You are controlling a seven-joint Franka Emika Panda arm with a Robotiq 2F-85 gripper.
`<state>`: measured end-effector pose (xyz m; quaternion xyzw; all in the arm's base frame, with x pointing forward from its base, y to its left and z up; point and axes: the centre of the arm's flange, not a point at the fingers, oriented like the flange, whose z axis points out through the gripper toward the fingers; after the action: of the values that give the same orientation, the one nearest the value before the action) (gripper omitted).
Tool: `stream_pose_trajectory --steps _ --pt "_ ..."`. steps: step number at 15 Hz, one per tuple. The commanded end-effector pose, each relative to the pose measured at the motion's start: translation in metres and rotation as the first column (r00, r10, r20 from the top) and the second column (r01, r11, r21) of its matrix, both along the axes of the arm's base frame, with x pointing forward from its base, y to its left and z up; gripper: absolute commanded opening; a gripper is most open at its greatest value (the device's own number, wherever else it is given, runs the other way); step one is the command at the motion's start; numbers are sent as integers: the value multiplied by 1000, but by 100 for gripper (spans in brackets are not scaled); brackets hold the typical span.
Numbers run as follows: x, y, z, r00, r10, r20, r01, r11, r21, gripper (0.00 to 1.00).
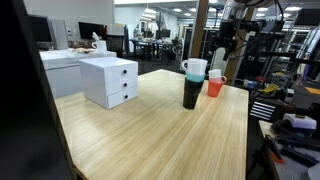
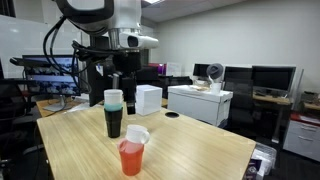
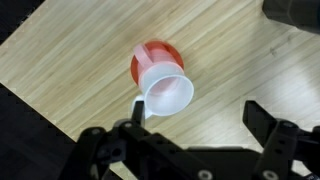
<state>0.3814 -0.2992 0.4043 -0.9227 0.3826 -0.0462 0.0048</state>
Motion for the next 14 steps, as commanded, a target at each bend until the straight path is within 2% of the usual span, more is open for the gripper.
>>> stream_pose_trajectory --steps 1,14 --pt "1 -6 -14 999 -42 -7 42 999 -1 100" --pt "-4 -32 -40 982 -183 -50 184 983 7 100"
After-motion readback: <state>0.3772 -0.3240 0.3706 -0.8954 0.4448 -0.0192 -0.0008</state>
